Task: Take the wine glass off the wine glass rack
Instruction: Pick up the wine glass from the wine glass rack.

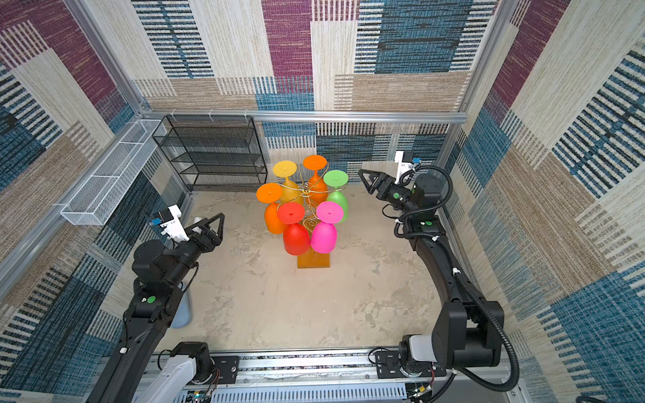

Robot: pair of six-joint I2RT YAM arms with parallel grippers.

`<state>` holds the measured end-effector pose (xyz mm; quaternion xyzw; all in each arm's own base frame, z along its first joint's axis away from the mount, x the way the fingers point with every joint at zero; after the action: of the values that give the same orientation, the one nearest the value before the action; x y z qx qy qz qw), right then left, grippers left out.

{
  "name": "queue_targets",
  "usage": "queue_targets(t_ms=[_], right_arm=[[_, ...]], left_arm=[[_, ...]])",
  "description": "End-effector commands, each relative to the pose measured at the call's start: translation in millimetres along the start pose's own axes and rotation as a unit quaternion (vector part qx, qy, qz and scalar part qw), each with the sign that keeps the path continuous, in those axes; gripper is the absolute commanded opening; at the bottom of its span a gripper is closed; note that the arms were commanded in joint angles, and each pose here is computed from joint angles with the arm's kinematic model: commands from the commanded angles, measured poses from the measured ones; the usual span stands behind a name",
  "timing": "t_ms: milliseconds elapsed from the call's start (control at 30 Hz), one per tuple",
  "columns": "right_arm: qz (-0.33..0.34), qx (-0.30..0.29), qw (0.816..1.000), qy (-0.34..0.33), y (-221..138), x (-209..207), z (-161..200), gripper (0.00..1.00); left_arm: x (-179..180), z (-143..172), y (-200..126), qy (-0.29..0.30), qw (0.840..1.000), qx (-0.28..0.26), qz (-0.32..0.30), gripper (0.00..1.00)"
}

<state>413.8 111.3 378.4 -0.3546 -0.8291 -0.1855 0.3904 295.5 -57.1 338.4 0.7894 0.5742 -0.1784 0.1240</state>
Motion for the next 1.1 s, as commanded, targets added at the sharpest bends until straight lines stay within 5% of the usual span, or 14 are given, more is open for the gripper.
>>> queue_targets(t_ms=[0, 1067], right_arm=[[-0.033, 0.018, 0.999, 0.007, 3, 13, 2, 0.76], [-0.028, 0.061, 0.998, -0.010, 47, 19, 26, 0.52]], left_arm=[[-2, 10, -5, 0.002, 1.000, 0.025, 0.004, 0.79], [-5, 25, -1, 0.008, 0.999, 0.048, 0.016, 0.75]])
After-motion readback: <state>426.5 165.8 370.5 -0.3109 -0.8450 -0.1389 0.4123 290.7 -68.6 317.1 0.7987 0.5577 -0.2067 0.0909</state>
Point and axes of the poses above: each gripper's point midway between its finger pads, its own y axis out along the fingers, its own x axis along the line the jaws close on, z = x × y, the point moved 1 cm from there along -y, back along the fingers, and after that the axes turned 8 degrees about y, right-handed, at the moved point
